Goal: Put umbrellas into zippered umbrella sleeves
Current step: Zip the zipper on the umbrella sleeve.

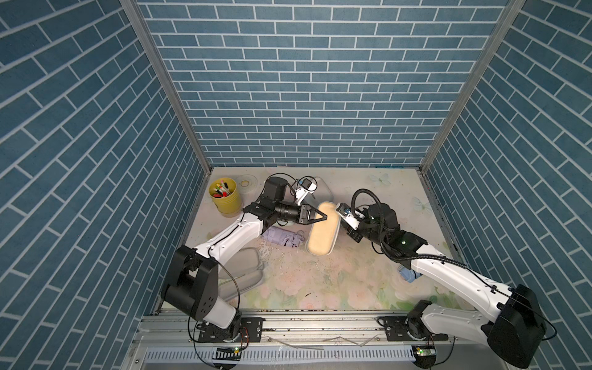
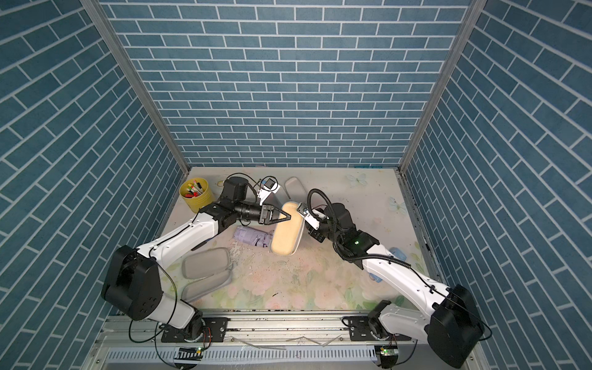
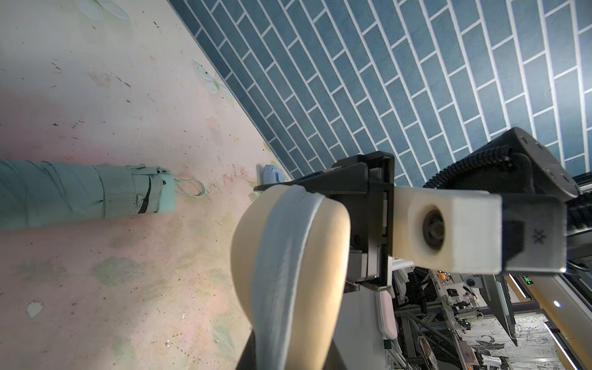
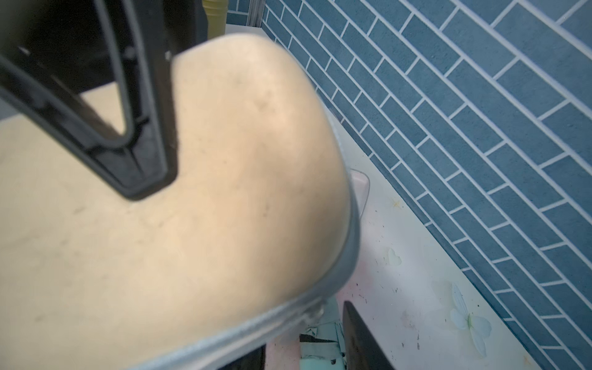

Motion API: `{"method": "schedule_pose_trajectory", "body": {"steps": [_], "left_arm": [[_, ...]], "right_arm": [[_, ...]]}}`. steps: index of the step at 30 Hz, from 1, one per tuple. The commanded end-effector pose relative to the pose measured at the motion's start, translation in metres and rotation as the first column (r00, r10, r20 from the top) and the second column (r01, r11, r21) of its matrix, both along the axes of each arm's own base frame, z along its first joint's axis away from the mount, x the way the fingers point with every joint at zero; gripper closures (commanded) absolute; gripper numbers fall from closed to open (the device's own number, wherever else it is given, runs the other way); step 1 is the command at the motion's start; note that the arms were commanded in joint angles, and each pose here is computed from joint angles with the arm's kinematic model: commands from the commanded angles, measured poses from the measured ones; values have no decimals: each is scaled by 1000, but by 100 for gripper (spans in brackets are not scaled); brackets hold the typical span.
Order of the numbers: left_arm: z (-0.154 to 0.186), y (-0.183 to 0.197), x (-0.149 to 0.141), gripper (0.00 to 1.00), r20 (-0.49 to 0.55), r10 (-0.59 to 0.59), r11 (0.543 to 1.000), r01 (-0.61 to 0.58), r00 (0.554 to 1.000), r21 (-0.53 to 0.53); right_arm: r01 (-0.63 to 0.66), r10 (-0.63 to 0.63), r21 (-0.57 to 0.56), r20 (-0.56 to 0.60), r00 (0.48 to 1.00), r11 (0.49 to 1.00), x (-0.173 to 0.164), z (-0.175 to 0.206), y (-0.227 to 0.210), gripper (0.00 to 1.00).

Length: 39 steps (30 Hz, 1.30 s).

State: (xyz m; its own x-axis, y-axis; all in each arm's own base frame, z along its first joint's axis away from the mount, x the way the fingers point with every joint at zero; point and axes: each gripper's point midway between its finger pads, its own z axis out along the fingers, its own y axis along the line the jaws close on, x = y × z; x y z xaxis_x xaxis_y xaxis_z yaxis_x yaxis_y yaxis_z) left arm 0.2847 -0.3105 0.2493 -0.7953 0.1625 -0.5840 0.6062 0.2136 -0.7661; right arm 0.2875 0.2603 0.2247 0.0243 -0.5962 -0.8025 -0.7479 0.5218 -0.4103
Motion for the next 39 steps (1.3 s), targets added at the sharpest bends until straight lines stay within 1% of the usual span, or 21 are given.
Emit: {"method": "schedule_pose_trajectory", "body": {"steps": [1,6,10,14,19,20,24,27,29,30,34,37,39], "left_arm": [[15,-7,-3,82,49,-36,999,37,998,-19],[8,-11,-6,83,43,-44,999,43,998,16],[3,-16,-10,83,43,-59,997,57,997,52],[0,-18,-9,83,39,-58,996,55,998,65],[-3,-16,-5,86,38,-39,996,36,999,87],[-1,-16,-3,87,38,-32,996,28,999,87],[4,-12,14,90,32,48,996,-50,998,72],[9,-12,21,91,29,94,994,-96,995,55],[9,-8,29,94,31,138,989,-140,990,52],[8,-5,35,95,25,173,984,-174,985,48],[7,4,54,96,11,269,963,-270,963,19],[0,17,71,96,11,363,931,-363,932,27],[-2,32,88,98,-9,446,895,-446,895,2]], "right_arm": [[-29,28,11,93,995,1000,6,28,10,61],[-48,47,10,102,994,999,5,33,13,63],[-66,64,14,108,992,998,5,36,17,67],[-88,87,10,96,992,996,3,35,22,78],[-82,83,-23,80,993,996,-1,24,18,98],[-82,84,-39,75,994,996,-2,19,16,100],[-122,129,-148,41,991,981,-23,-12,13,100],[-153,156,-189,6,988,970,-39,-30,12,100],[-170,170,-220,-19,985,961,-49,-41,12,100],[-180,178,-225,-30,984,958,-54,-45,12,100],[-228,214,-177,-95,972,957,-74,-53,22,100],[-262,241,-162,-140,960,951,-88,-62,30,100],[-275,249,-146,-173,953,950,-96,-66,34,100]]}}
